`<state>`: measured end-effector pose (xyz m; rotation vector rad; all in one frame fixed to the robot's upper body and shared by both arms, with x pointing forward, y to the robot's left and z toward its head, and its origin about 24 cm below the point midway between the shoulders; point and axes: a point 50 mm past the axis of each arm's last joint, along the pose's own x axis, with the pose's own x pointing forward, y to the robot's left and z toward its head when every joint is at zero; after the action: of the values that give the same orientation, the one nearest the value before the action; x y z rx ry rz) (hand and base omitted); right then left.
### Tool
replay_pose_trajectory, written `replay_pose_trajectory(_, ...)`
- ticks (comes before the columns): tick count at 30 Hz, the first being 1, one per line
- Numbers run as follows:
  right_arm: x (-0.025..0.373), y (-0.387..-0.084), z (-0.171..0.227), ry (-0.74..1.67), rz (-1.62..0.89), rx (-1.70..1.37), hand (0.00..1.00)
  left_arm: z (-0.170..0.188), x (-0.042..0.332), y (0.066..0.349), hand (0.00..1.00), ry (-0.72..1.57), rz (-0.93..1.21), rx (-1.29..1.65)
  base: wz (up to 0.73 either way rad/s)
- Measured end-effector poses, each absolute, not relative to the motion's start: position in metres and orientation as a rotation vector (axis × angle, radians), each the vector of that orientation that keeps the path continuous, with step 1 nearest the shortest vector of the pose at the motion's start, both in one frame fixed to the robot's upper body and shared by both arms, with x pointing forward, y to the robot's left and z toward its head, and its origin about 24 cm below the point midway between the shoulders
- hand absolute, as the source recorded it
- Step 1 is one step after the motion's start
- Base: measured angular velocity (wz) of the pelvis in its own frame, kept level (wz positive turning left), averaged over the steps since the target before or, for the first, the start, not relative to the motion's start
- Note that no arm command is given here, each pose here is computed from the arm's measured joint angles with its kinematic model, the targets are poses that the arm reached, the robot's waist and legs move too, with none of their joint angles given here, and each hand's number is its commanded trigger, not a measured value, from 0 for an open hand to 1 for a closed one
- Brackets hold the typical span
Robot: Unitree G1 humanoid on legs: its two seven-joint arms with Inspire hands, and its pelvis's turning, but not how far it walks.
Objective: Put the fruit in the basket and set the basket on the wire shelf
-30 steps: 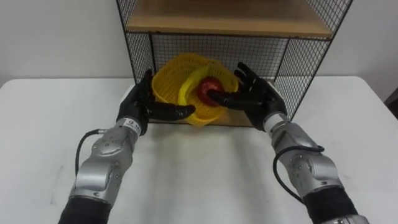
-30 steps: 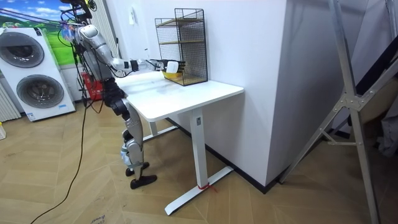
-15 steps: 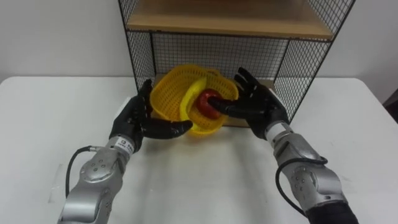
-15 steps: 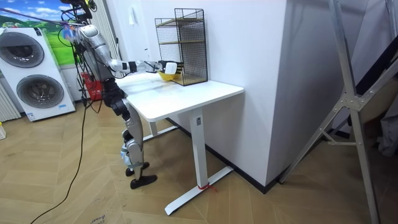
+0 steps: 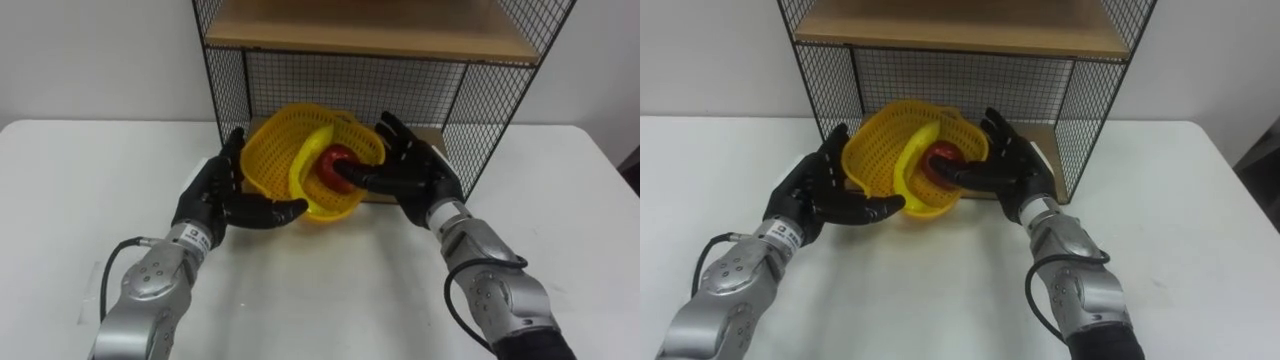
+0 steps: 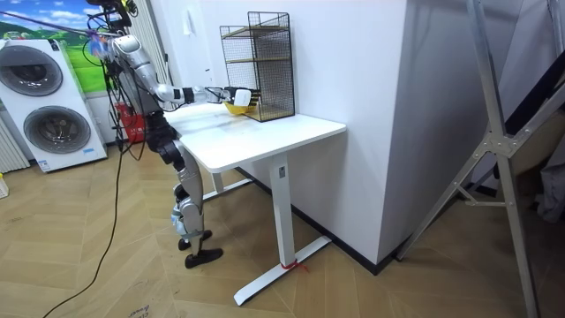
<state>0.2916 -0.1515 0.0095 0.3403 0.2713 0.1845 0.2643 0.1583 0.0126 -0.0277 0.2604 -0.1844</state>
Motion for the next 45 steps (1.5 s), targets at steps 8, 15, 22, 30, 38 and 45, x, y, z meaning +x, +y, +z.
replay_pose_trajectory(8, 0.289, -0.152, 0.008, 0.264, 0.182, 0.339, 0.0, 0.011, 0.263, 0.157, 0.0, 0.264, -0.19, -0.028, 0.03)
replay_pose_trajectory(15, 0.285, -0.153, 0.004, 0.273, 0.19, 0.344, 0.0, 0.012, 0.263, 0.154, 0.0, 0.25, -0.2, -0.027, 0.01)
replay_pose_trajectory(22, 0.286, -0.153, 0.005, 0.268, 0.192, 0.345, 0.0, 0.012, 0.263, 0.152, 0.0, 0.248, -0.176, -0.031, 0.0)
replay_pose_trajectory(30, 0.288, -0.151, 0.023, 0.188, 0.213, 0.34, 0.0, 0.015, 0.264, 0.154, 0.0, 0.231, -0.149, -0.029, 0.0)
replay_pose_trajectory(38, 0.284, -0.155, 0.033, 0.134, 0.228, 0.329, 0.0, 0.042, 0.267, 0.154, 0.0, 0.103, -0.17, -0.029, -0.01)
replay_pose_trajectory(45, 0.284, -0.157, 0.035, 0.126, 0.226, 0.322, 0.0, 0.043, 0.267, 0.155, 0.0, 0.1, -0.198, -0.029, 0.0)
